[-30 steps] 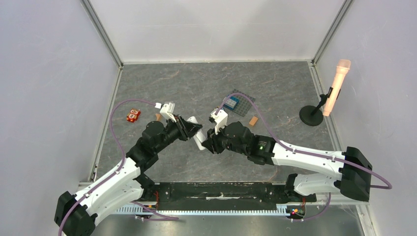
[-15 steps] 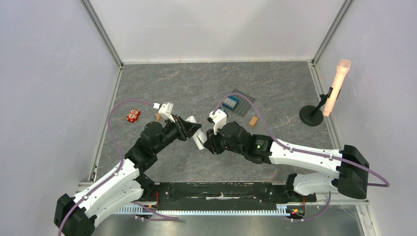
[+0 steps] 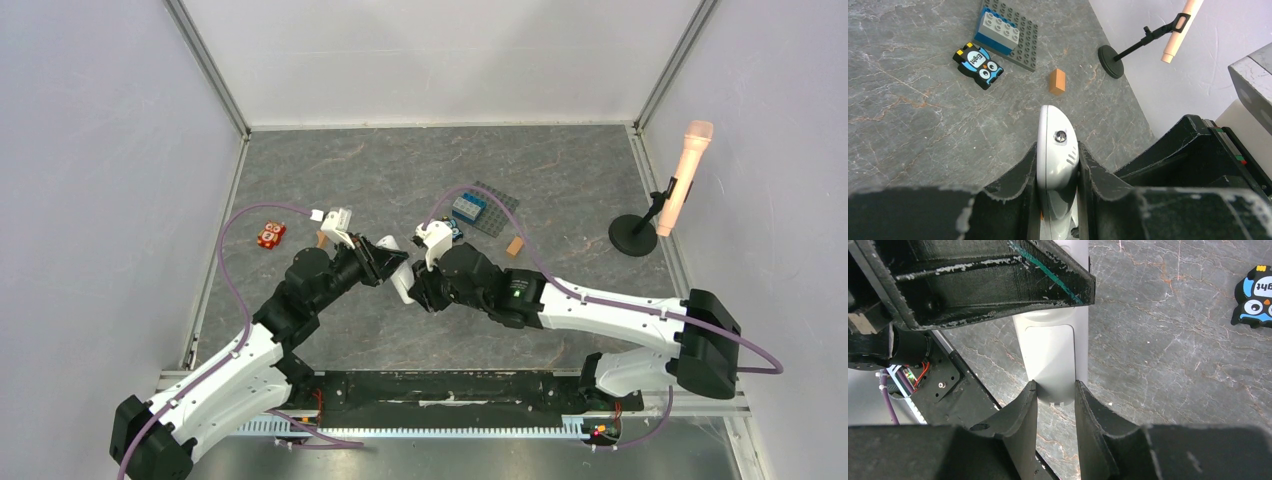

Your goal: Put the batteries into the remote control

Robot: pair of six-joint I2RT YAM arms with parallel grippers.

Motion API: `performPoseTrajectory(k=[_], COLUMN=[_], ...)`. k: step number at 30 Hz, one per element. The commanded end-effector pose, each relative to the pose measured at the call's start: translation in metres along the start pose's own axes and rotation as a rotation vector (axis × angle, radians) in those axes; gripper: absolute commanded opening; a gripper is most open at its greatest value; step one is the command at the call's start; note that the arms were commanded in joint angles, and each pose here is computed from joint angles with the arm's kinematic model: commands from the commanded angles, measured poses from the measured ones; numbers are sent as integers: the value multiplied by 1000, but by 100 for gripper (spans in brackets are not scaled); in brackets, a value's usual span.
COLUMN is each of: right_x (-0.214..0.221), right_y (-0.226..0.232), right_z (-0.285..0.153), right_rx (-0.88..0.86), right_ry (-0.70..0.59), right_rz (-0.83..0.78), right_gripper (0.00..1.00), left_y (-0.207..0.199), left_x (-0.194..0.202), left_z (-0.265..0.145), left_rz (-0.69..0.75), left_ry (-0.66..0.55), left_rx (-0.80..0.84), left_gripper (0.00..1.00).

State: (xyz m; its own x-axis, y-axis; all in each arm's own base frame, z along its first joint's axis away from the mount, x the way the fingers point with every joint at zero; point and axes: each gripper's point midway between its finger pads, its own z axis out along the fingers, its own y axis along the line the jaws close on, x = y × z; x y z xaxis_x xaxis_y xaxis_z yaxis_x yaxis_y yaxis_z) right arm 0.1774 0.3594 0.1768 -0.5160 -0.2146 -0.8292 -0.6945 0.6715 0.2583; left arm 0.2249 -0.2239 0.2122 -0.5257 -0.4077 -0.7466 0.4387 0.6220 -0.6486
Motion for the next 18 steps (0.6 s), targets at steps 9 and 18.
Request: performPoseTrajectory(k=[9, 18], right_x=[-24, -30], right_y=[6, 12], right_z=[2, 2], right_rx=[25, 6], right_ry=[-39, -29], right_rz=[16, -6], right_gripper=[13, 25], left_y=[-26, -36], left_x=[-23, -27], left_z=[-2, -9], left_rz=[11, -59], left_ry=[-69, -94], left_rx=[93, 133], left_gripper=[2, 2])
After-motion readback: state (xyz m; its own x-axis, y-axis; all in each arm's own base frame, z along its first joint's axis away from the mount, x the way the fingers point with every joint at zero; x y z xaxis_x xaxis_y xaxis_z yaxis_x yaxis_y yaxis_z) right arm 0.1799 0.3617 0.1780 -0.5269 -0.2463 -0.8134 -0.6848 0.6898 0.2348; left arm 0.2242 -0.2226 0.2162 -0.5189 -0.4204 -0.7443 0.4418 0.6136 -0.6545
